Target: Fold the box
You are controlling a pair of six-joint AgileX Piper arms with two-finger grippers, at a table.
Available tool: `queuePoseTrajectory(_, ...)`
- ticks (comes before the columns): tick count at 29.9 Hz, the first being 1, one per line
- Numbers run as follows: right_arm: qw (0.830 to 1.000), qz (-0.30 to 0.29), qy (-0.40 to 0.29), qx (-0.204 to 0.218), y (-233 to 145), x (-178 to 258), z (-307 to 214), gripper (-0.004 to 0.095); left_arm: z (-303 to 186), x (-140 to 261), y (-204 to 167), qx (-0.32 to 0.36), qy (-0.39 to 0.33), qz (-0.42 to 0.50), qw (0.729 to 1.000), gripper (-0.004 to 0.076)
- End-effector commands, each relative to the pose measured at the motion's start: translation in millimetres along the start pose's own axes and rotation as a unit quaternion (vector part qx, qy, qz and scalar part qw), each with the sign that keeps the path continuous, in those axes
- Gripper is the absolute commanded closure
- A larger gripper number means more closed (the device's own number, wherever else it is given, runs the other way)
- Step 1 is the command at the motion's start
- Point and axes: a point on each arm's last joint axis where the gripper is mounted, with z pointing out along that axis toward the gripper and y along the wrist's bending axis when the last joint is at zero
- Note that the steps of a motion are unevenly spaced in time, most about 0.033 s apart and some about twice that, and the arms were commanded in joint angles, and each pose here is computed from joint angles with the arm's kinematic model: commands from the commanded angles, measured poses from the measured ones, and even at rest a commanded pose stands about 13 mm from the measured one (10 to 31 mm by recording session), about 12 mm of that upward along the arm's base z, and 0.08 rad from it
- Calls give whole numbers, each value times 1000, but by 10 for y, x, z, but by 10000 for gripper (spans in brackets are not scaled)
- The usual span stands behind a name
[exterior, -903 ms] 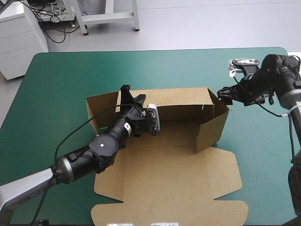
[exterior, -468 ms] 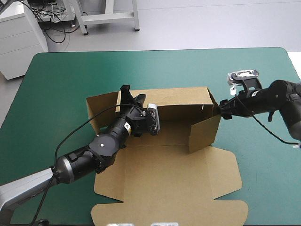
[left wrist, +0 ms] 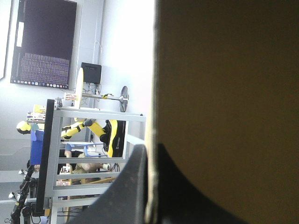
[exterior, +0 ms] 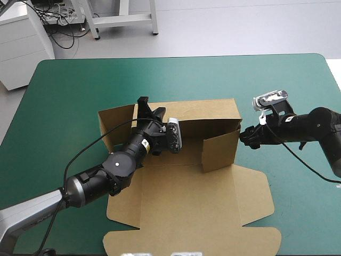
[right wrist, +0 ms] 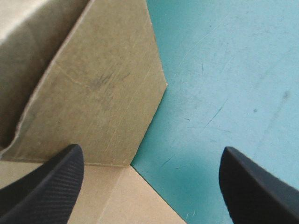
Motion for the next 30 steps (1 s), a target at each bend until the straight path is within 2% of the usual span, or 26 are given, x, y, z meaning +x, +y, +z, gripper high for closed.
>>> queuePoseTrajectory(1,999,-10,-31,-4,66,-57,-180,174,-93,-50,203,-36,-10,-16,999,755)
queuePoseTrajectory(5,1000,-18,-20,-16,90,-36,-185,174,-93,-50,203,-36,-10,-16,999,755)
queuePoseTrajectory(19,993,-33,-61,-93,220,-122,-150,174,-93,-94,163,-13,-33,-26,999,755)
queuePoseTrajectory(25,992,-75,-53,-81,346,-179,30,174,-93,-97,156,-9,-35,-32,999,755)
queuePoseTrajectory(30,993,-98,-54,-45,395,-216,116,174,-86,-87,129,1,-30,-40,999,743)
